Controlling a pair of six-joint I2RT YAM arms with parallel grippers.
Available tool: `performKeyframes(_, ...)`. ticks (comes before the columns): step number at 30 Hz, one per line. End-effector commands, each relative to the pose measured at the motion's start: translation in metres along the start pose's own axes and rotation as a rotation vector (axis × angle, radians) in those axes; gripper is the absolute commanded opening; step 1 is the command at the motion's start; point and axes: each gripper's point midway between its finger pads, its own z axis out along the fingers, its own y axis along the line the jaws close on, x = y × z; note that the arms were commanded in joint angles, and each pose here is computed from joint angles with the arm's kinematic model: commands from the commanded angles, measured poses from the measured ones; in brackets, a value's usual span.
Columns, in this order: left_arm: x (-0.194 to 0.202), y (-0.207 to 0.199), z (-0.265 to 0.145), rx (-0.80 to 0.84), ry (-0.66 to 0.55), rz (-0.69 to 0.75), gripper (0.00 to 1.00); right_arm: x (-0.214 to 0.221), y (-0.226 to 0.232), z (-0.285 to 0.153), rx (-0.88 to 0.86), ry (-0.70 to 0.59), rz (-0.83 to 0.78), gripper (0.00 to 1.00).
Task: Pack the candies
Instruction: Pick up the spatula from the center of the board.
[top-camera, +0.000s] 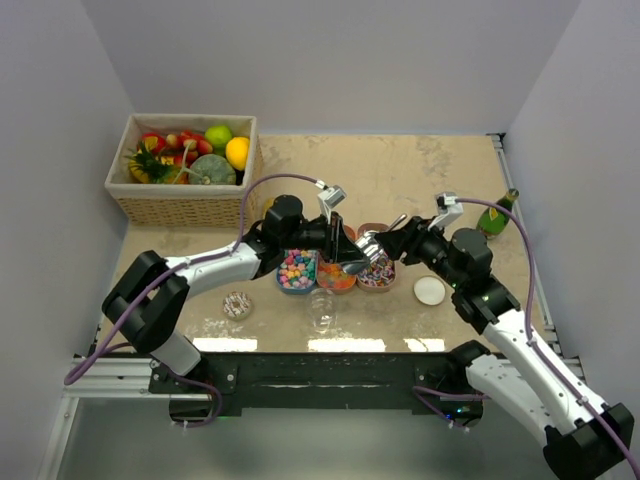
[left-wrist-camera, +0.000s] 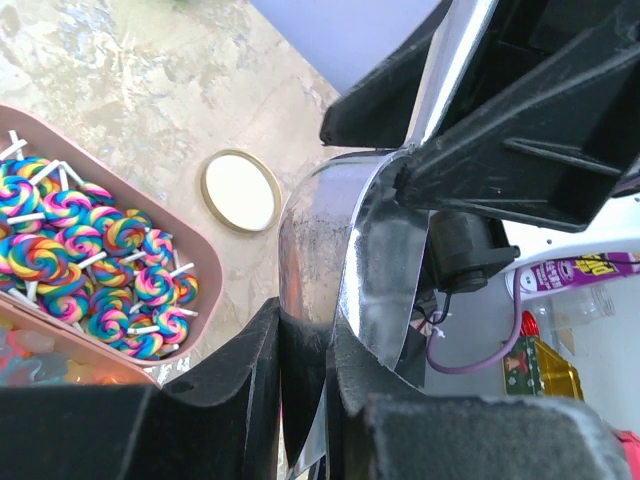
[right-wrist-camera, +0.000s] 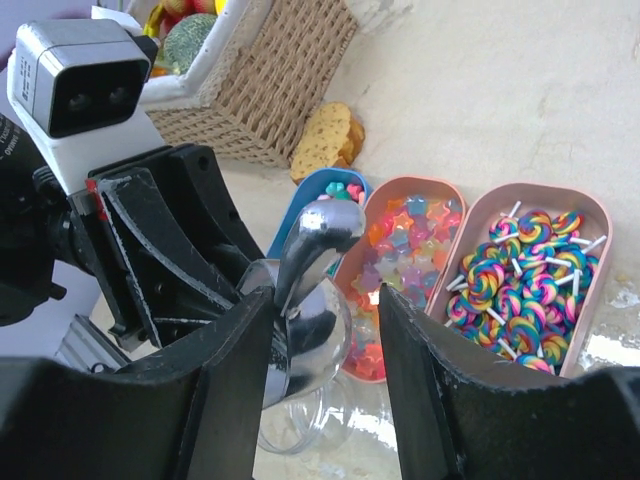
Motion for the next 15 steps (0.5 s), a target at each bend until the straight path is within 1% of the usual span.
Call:
performKeyframes(1, -0.011, -0.025, -0.005, 0.088, -0.03, 0.013, 0.0, -0.016, 0.015, 0.008, -0.069, -0.06, -0.019, 0.49)
performKeyframes(8, -0.007, -0.023, -0.005, 0.09, -0.022, -0.008, 0.0, -0.024, 0.021, 0.01, -0.102, -0.102, -0.013, 0.44)
performKeyframes(10, -0.007, -0.023, -0.004, 0.094, -0.024, -0.013, 0.0, -0.026, 0.021, 0.009, -0.104, -0.111, -0.013, 0.38)
performKeyframes(12, -0.007, -0.023, -0.003, 0.099, -0.022, -0.015, 0.0, -0.024, 0.021, 0.008, -0.106, -0.116, -0.01, 0.35)
performKeyframes(14, -0.004, -0.021, -0.003, 0.097, -0.017, -0.023, 0.0, -0.027, 0.022, 0.006, -0.114, -0.132, -0.007, 0.35)
performKeyframes(15, -0.003, -0.021, -0.003, 0.098, -0.015, -0.026, 0.0, -0.028, 0.023, 0.005, -0.117, -0.139, -0.007, 0.38)
